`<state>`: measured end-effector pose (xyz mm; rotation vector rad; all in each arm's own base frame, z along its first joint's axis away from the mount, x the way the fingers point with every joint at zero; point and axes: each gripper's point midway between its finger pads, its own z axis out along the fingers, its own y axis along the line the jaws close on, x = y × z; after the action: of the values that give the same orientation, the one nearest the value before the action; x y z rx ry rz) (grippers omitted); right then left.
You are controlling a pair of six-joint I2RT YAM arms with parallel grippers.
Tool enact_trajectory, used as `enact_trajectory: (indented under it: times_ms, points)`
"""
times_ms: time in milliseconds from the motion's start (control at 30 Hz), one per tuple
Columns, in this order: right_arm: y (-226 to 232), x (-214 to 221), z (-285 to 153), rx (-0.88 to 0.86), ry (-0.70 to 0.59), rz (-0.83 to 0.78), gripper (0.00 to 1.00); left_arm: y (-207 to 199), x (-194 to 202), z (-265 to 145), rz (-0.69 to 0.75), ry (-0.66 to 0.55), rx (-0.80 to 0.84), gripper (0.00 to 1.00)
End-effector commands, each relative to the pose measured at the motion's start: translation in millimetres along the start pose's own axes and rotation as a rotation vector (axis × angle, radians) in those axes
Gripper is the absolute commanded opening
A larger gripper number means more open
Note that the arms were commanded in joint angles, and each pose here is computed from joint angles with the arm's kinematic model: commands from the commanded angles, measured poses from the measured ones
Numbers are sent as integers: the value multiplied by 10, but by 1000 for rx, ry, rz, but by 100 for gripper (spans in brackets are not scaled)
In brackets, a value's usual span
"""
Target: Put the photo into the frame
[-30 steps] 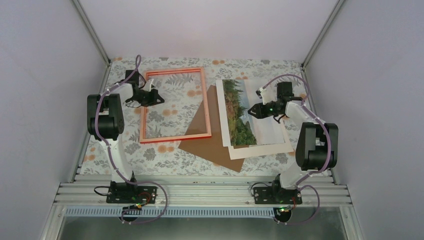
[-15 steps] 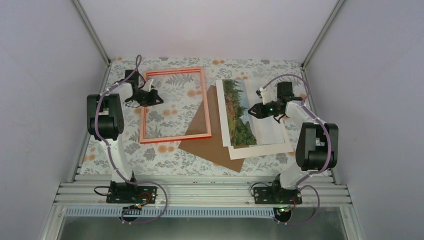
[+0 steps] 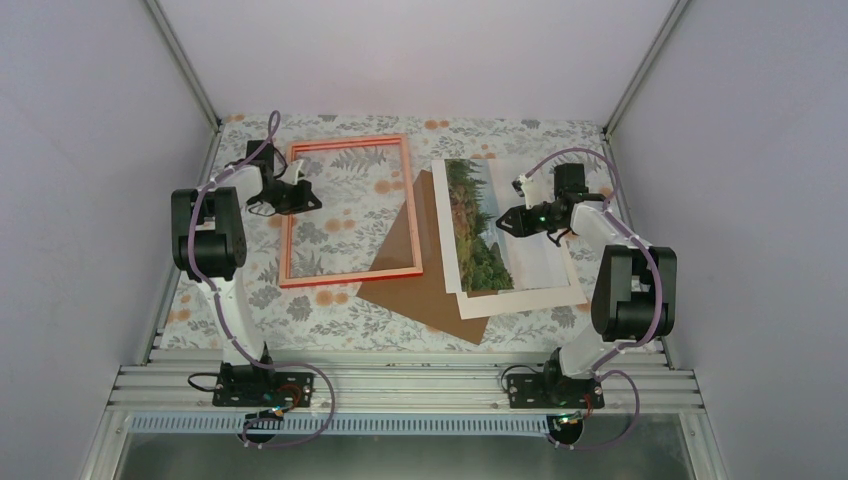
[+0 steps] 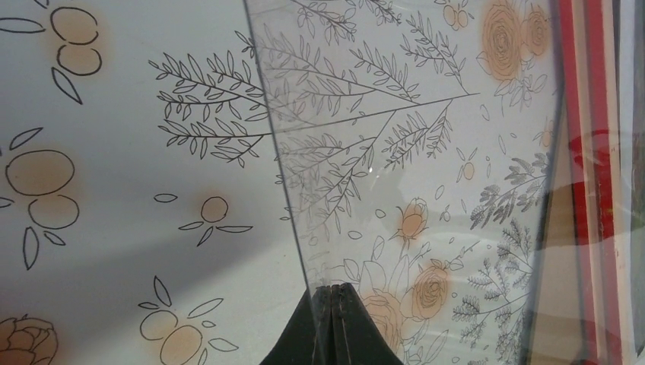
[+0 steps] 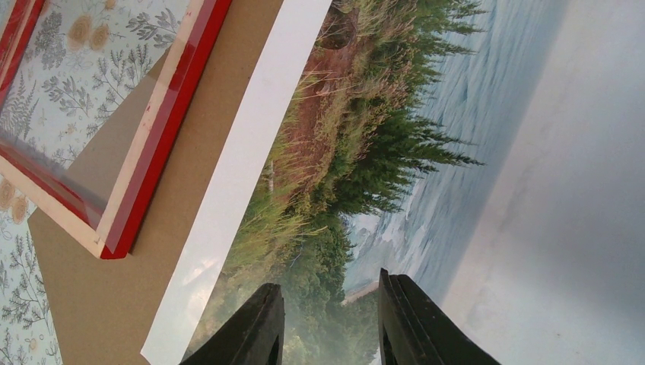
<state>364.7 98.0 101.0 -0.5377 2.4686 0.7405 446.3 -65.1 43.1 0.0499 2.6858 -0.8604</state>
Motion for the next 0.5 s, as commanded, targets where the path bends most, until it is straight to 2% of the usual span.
enact_trajectory:
  times_ms: [0, 467]
  points:
    - [54, -56, -42, 5, -24, -27, 32, 85, -36, -38, 17, -1, -37, 2]
    - [45, -61, -39, 8, -23, -27, 32, 95, -35, -57, 16, -3, -45, 2]
